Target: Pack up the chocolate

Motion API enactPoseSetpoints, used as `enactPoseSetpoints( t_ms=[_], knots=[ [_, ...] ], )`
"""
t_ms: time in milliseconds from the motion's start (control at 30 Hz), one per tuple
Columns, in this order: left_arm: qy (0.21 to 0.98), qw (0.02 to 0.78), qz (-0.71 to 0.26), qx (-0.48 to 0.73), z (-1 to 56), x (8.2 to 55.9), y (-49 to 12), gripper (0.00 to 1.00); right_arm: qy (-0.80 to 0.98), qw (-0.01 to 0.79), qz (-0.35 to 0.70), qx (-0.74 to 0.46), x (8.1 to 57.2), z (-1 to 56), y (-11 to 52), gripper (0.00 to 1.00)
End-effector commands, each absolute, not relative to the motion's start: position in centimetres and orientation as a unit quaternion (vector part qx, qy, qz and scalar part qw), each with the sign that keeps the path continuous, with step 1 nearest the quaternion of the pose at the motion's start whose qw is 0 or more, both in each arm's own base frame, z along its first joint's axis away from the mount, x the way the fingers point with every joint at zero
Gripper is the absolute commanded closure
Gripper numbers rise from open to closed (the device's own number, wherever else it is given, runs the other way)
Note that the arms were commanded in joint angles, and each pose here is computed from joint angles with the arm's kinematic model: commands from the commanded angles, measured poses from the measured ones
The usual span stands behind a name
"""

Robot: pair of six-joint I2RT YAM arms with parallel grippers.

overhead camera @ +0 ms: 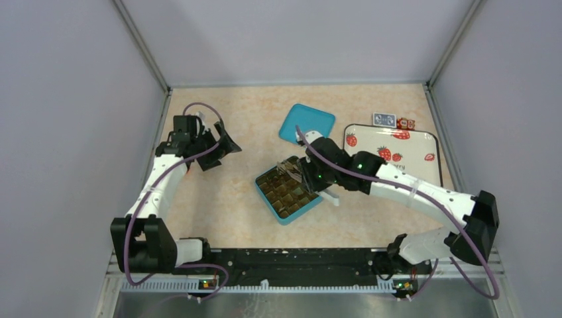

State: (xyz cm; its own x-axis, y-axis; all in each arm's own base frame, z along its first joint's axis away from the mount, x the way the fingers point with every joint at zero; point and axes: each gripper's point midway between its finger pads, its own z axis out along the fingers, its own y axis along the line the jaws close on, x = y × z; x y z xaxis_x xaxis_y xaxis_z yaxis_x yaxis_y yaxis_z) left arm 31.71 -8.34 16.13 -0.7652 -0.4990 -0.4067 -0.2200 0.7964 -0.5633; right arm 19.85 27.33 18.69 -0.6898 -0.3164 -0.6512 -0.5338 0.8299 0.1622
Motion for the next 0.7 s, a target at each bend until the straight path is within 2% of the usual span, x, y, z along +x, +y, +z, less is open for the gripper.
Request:
enactPoseSetpoints(
  t_ms=[0,667],
  knots=[
    [0.896,0.317,-0.242,-0.197,18.2,32.4,-7.1,0.02,0.878,0.342,0.225,-0.249,19.9,20.8,31.1,0.85],
    [0.897,0.316,-0.237,-0.199,17.9,32.2,-6.8,0.02,0.868,0.311,0.242,-0.301,18.8,18.6,34.7,0.83]
  ],
)
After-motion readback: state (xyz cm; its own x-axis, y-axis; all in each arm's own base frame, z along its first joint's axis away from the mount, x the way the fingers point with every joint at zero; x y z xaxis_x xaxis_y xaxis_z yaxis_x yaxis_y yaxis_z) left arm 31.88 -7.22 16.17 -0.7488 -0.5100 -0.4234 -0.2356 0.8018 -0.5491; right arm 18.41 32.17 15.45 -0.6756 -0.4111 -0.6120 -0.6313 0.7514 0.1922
